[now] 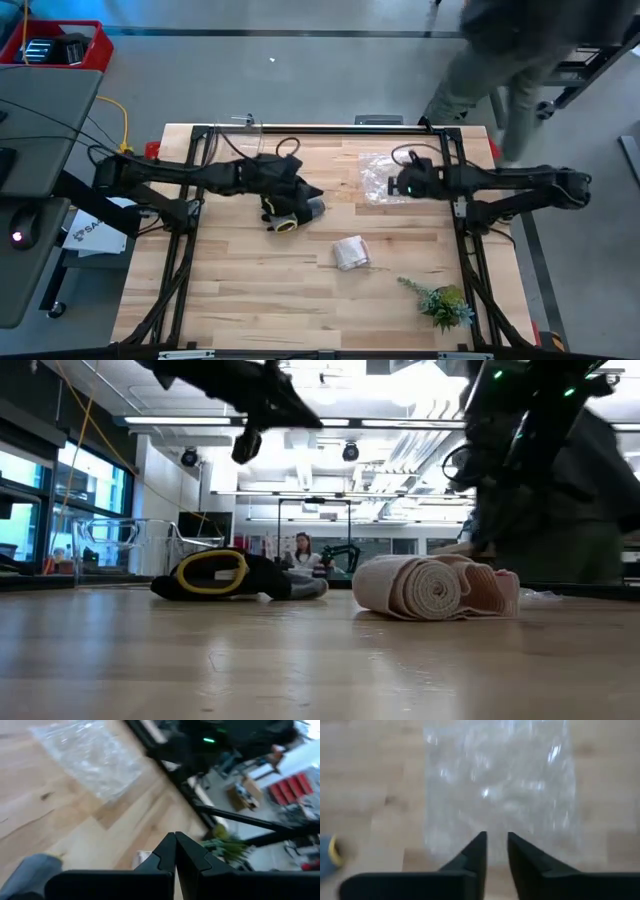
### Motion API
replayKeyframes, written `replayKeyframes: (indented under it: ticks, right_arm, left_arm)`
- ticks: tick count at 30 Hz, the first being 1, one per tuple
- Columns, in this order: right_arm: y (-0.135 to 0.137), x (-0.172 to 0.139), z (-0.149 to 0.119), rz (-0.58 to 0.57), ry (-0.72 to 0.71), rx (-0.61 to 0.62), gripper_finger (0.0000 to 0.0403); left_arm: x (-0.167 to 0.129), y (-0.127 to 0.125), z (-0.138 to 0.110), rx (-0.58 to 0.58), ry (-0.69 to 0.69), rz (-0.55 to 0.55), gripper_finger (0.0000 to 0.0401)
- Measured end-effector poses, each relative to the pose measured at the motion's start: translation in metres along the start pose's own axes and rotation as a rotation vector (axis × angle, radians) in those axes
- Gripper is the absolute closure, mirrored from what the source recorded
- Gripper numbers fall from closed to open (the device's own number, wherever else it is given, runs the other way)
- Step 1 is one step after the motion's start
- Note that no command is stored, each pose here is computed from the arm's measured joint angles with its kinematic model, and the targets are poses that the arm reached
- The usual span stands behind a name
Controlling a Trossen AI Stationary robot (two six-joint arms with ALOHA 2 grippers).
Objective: Roll bandage
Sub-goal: Put the white-brown bandage into the transparent zip bag
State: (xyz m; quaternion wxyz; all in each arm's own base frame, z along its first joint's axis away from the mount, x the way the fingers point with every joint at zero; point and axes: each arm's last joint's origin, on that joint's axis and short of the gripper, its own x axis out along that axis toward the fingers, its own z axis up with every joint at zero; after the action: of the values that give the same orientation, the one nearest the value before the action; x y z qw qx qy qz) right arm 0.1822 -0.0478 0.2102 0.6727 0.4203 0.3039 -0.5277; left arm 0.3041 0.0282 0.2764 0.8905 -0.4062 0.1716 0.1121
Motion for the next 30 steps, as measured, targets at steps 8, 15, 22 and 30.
replayKeyframes:
  ticks: [8, 15, 22, 30]
  right_arm:
    - [-0.005, 0.028, 0.045, -0.054, -0.121, 0.054, 0.0181]
    - [-0.031, 0.074, 0.076, -0.127, 0.086, 0.125, 0.0149]
    - [-0.056, 0.109, 0.101, -0.195, 0.179, 0.130, 0.0148]
    - [-0.047, 0.133, 0.122, -0.130, 0.225, 0.006, 0.0148]
  left_arm:
    - [-0.010, -0.004, 0.004, 0.030, 0.019, -0.053, 0.0401]
    - [-0.004, 0.006, 0.009, -0.038, 0.006, -0.013, 0.0401]
    - [-0.004, 0.019, 0.022, -0.107, -0.042, 0.026, 0.0401]
    - [-0.006, 0.027, 0.030, -0.166, -0.073, 0.050, 0.0401]
